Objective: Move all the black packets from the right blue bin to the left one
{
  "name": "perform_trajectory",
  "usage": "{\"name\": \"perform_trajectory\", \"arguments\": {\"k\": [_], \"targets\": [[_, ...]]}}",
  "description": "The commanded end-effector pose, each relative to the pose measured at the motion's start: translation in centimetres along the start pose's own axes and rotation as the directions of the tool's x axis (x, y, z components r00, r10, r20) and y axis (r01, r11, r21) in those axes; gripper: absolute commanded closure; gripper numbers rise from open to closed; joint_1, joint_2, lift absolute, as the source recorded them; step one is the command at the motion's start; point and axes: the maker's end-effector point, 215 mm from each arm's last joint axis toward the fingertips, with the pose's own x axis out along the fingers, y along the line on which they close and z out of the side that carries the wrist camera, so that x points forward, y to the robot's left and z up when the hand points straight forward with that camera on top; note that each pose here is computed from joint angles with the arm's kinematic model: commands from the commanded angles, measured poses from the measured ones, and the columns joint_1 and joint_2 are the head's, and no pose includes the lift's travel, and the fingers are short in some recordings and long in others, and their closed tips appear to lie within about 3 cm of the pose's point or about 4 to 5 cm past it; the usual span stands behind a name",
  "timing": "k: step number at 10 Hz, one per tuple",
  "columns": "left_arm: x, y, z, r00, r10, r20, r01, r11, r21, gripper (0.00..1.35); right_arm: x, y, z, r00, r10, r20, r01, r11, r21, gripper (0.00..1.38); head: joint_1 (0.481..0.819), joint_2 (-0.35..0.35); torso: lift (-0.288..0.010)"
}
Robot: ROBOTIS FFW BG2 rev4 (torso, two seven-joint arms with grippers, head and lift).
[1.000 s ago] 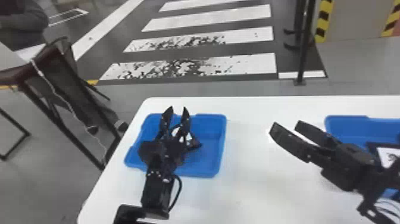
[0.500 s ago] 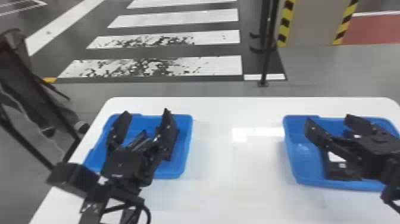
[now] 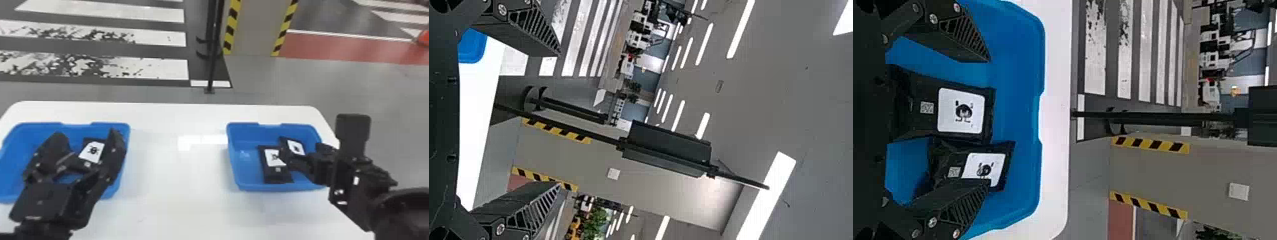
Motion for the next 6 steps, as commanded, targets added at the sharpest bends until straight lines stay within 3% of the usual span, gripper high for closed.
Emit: {"name": "perform_trajectory", "arguments": {"k": [1, 6], "targets": [[0.2, -0.3, 0.0, 1.000, -0.008, -0.001, 0.008, 1.000, -0.003, 0.12, 1.6, -0.4, -1.7, 0.998, -0.008, -0.064, 0.009, 1.000, 0.006, 0.18, 0.695, -0.172, -0.140], [0.0, 0.0, -2.1, 0.998, -0.003, -0.059, 0.001, 0.999, -0.032, 0.12, 5.3, -0.1, -6.6, 0.979, 0.049, -0.199, -0.033, 0.996, 0.084, 0.19, 0.695, -0.189, -0.140]]}}
